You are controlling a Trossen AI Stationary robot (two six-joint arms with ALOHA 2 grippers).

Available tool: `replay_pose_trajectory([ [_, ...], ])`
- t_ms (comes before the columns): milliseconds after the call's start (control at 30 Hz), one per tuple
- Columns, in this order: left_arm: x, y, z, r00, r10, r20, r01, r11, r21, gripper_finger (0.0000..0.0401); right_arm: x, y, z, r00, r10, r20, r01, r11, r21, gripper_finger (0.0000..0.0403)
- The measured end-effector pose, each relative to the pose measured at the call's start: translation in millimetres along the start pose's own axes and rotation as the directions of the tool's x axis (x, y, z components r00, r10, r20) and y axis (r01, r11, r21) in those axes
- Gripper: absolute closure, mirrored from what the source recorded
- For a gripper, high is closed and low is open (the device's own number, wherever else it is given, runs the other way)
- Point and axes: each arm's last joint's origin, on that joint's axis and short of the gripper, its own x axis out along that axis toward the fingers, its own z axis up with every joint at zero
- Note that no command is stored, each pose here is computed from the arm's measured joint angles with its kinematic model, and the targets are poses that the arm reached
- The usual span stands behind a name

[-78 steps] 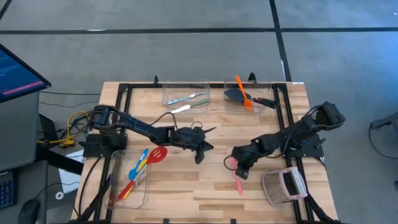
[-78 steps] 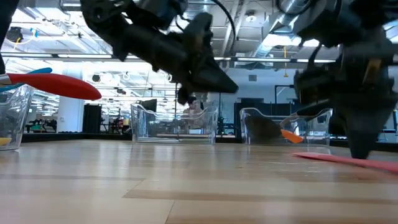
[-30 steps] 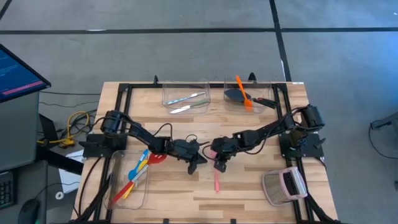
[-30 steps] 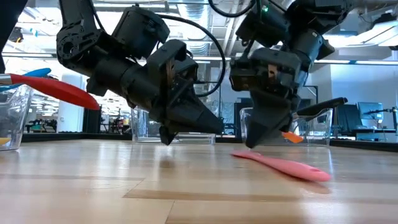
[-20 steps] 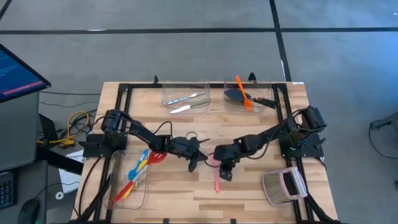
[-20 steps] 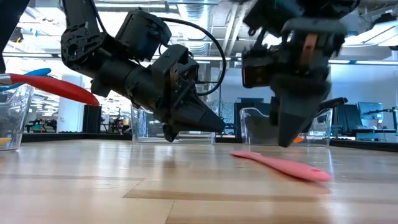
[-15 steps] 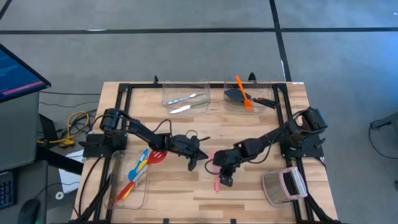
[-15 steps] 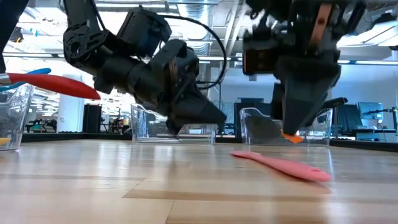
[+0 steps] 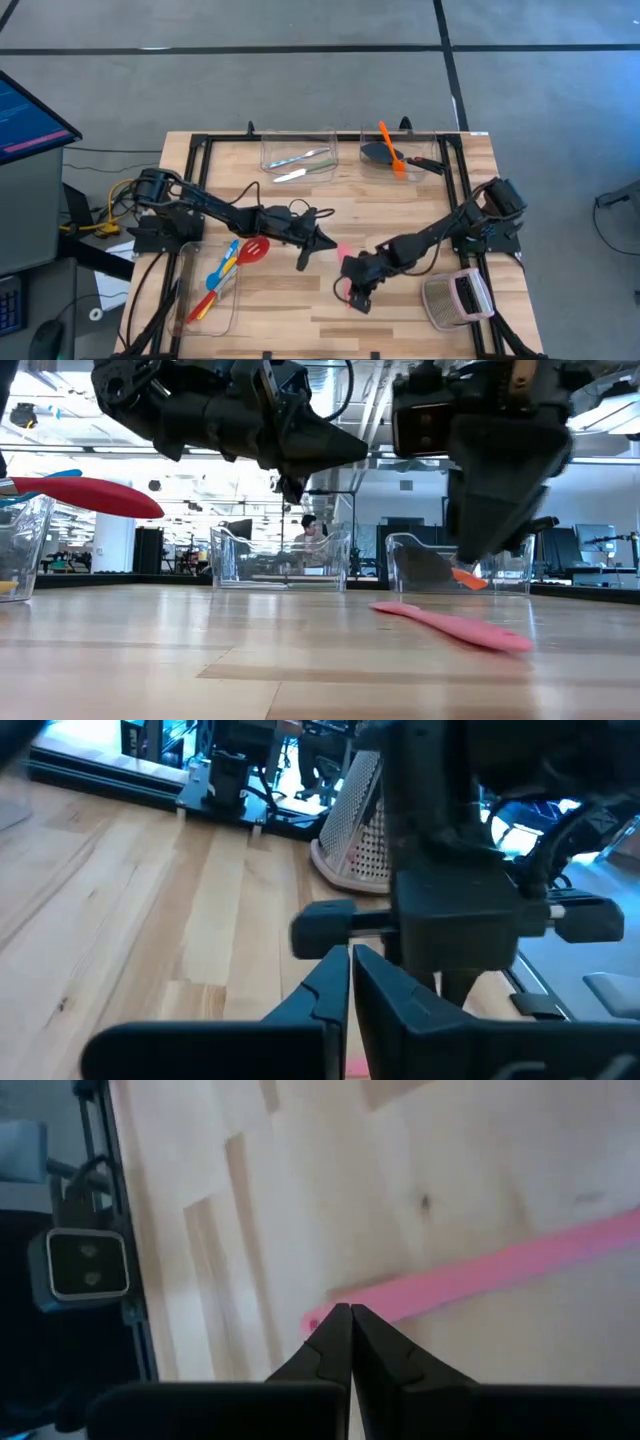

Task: Pick & Place Kitchen Items
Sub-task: Put the pink spatula into the top right transparent bin

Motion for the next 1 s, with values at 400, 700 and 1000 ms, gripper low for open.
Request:
replay_pose_trajectory([
  [400, -18.0, -1.3, 0.0, 1.0, 0.004, 0.0, -0.004, 1.0, 0.0, 0.0394, 40.0, 27.1, -8.3, 0.994, 0.015, -0.109, -0.016, 1.0, -0.004, 0.0403],
  [700, -19.9, -1.4, 0.0, 1.0, 0.004, 0.0, -0.004, 1.0, 0.0, 0.0394, 46.2, 35.6, -13.5, 0.99, 0.015, -0.141, -0.008, 0.999, 0.049, 0.0403],
  [1000, -19.9, -1.5, 0.0, 1.0, 0.003, 0.0, -0.003, 1.0, 0.0, 0.0394, 61.2, 27.2, -11.9, 0.994, -0.048, -0.096, 0.055, 0.996, 0.074, 0.0403],
])
